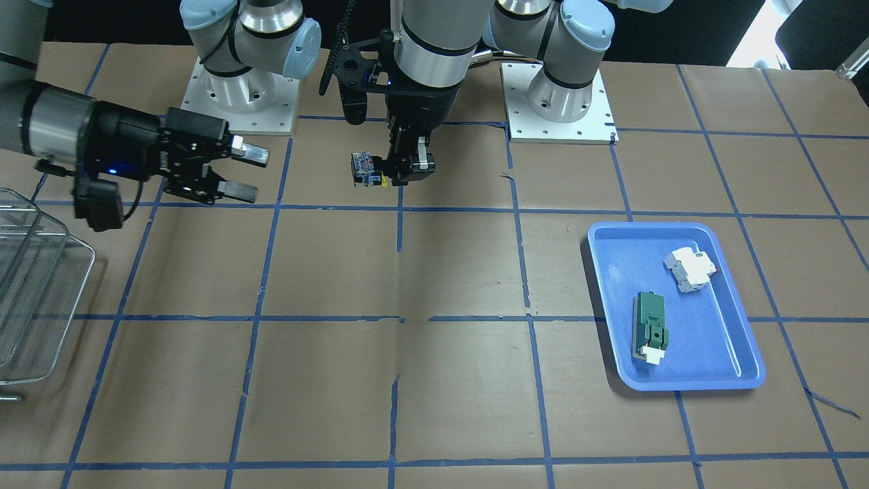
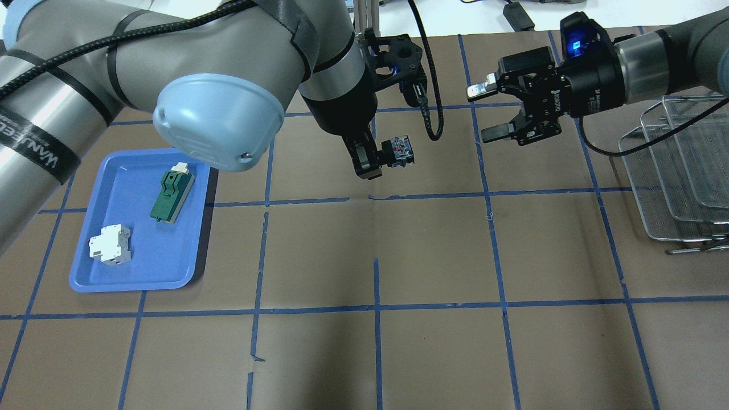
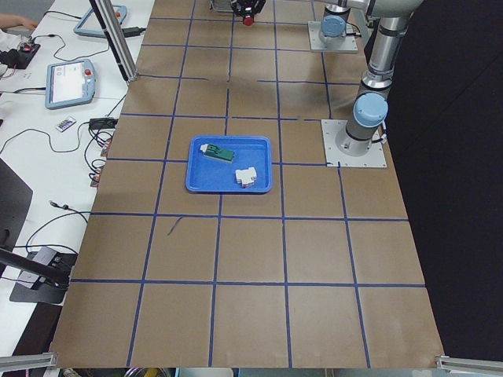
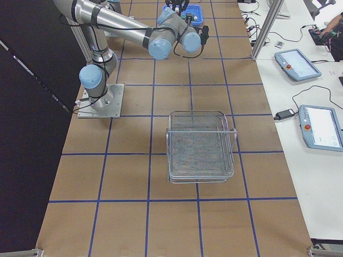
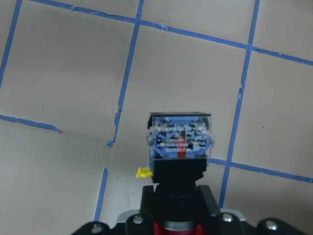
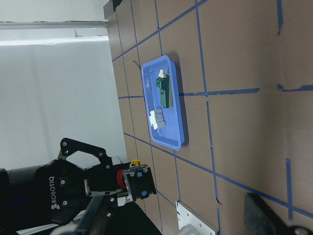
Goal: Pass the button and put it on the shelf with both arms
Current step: 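Close the right gripper on the push button held by the left gripper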
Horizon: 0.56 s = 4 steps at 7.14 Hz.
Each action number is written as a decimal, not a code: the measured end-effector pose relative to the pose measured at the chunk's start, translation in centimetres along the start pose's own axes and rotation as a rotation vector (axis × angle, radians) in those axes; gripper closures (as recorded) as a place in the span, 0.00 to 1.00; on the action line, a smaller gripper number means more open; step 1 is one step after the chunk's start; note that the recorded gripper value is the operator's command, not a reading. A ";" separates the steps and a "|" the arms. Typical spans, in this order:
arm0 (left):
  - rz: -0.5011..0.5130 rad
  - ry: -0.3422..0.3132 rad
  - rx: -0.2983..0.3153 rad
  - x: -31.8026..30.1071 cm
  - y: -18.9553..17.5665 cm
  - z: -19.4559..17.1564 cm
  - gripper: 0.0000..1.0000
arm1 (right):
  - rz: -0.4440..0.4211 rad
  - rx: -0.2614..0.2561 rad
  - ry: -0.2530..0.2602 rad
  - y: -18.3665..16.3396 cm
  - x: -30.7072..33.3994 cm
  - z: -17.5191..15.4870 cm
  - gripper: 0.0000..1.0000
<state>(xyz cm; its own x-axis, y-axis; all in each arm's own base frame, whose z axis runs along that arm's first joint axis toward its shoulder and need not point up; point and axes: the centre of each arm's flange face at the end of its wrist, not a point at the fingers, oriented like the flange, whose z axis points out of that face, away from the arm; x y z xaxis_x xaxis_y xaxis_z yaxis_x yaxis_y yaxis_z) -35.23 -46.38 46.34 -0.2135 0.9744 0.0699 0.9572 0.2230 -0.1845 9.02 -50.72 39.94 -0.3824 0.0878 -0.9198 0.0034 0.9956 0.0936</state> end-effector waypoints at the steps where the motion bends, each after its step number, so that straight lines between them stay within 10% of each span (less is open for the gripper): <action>1: 0.002 -0.002 0.006 0.1 -0.6 0.4 1.00 | -0.002 -0.027 -0.026 0.0 -0.2 2.2 0.00; 4: 0.011 -0.004 0.015 0.6 -1.5 0.9 1.00 | -0.038 -0.066 -0.070 0.9 2.8 4.8 0.00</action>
<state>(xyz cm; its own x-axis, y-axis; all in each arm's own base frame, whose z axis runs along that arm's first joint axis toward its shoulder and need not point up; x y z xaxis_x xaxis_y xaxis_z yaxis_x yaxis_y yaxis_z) -37.00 -46.12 45.75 -0.2037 0.9770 0.0636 0.9566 0.2125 -0.1996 12.40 -49.39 35.57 -0.3155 0.0540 -0.9474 -0.0718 0.9942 0.0805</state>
